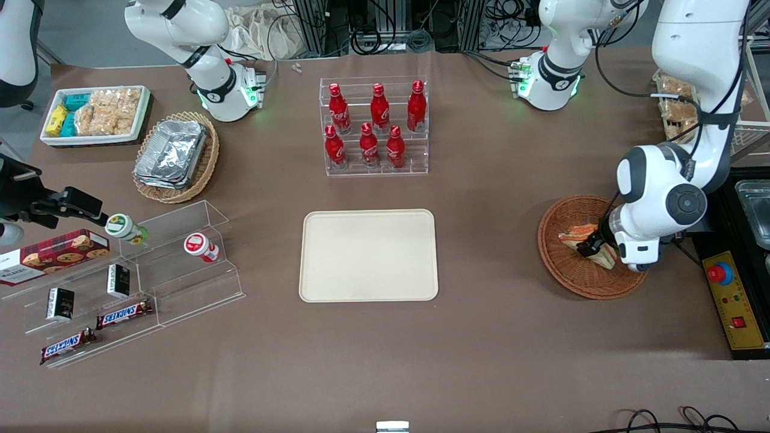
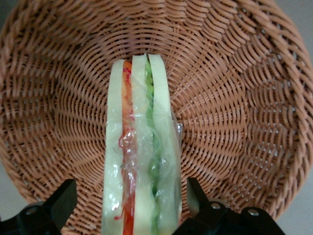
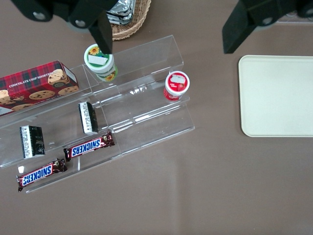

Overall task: Place sandwich from basket to tray
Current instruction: 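Close the left gripper on the sandwich and lift it from the basket, then carry the sandwich with the left gripper over the cream tray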

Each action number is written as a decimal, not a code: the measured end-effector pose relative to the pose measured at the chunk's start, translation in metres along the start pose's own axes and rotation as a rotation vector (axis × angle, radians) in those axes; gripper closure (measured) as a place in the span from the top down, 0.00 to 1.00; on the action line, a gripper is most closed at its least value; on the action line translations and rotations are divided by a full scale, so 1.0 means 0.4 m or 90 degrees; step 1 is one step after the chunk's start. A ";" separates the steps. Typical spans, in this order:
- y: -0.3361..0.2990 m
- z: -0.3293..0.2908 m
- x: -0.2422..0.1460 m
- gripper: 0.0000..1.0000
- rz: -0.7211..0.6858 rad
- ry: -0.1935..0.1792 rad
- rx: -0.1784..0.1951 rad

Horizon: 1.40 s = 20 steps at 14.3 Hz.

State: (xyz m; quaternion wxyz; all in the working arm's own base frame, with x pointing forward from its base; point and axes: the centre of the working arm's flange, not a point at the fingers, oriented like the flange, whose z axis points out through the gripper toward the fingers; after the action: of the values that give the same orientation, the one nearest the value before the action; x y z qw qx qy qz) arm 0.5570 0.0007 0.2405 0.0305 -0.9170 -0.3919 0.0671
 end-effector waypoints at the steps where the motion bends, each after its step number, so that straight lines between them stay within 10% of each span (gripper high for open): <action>1: 0.001 0.011 0.001 0.97 0.000 -0.001 0.000; 8: 0.013 0.015 0.006 0.39 0.001 0.012 -0.013; 15: -0.011 -0.440 -0.108 0.25 0.058 -0.010 0.012; 20: 0.137 -0.603 -0.386 0.20 0.252 -0.037 -0.027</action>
State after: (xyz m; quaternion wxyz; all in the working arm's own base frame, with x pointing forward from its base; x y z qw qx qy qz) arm 0.5259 -0.1495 0.4884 -0.0135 -0.9743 -0.2063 0.0898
